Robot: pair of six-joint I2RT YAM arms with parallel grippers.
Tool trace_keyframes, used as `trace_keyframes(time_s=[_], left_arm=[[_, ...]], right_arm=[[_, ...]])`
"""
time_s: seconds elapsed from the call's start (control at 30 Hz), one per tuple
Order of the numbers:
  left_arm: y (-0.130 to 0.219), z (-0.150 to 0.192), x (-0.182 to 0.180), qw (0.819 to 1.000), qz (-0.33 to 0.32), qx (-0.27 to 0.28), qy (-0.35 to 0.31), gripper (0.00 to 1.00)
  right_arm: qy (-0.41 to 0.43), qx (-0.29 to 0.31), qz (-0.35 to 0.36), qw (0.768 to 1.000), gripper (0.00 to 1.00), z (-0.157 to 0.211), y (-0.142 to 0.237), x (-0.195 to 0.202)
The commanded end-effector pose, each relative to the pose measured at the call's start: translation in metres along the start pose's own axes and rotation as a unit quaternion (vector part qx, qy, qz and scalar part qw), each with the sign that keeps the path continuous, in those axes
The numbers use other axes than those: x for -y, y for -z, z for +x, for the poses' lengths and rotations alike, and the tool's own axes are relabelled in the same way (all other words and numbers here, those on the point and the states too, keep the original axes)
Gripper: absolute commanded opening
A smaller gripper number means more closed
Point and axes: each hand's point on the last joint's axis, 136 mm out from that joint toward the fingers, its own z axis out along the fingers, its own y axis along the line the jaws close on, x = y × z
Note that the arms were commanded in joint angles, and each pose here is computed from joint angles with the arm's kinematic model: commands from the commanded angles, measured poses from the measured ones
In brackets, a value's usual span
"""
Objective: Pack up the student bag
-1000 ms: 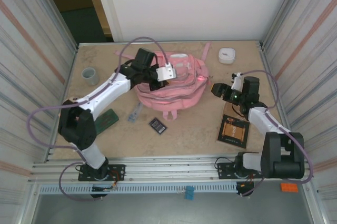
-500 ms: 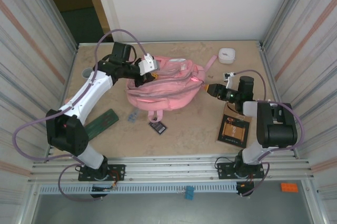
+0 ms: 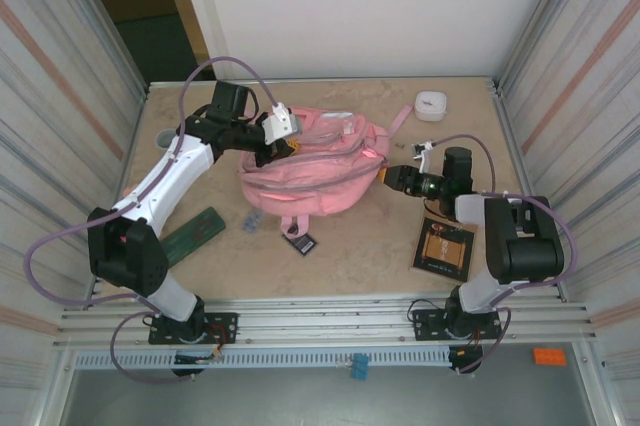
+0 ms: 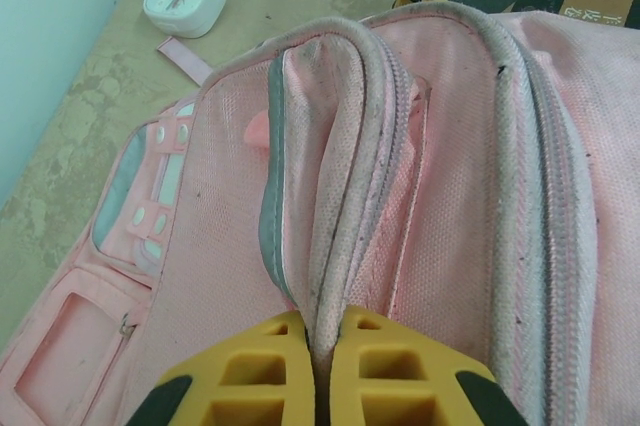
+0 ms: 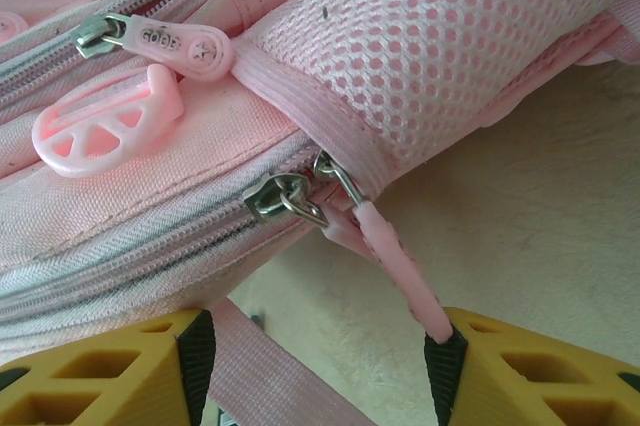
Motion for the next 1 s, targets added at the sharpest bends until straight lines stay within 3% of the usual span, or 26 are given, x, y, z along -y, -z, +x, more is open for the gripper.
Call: trace_keyframes(time_s=[0.0,0.27,0.43,0.53,0.6,0.67,0.7,0.97], left_arm=[[0.020,-0.039,-0.005,0.997,-0.015,0.069,-0.034,0.00],[0.018,-0.041,-0.003,0.996,-0.007,0.082,-0.028,0.00],[0.018,-0.038,-0.004,0.997,-0.013,0.077,-0.027,0.00],[0.017,-0.033,-0.005,0.997,-0.019,0.067,-0.028,0.00],[0.018,-0.031,-0.006,0.997,-0.022,0.063,-0.028,0.00],[0.019,-0.029,-0.007,0.997,-0.024,0.062,-0.026,0.00],[0.019,-0.029,-0.007,0.997,-0.025,0.062,-0.027,0.00],[0.021,-0.036,-0.009,0.997,-0.025,0.078,-0.012,0.00]], right_arm=[[0.007,0.019,-0.006,1.000,0.58,-0.015,-0.002,-0.006],[0.019,0.028,-0.021,0.999,0.54,-0.037,-0.008,-0.012],[0.013,0.035,-0.009,0.999,0.26,-0.039,-0.001,-0.008],[-0.015,0.042,0.036,0.998,0.21,-0.039,0.011,0.015],[-0.042,0.044,0.064,0.996,0.24,-0.038,0.020,0.032],[-0.063,0.045,0.086,0.993,0.40,-0.036,0.029,0.046],[-0.069,0.048,0.099,0.991,0.43,-0.035,0.033,0.052],[-0.023,0.034,0.057,0.998,0.49,-0.007,0.032,0.013]])
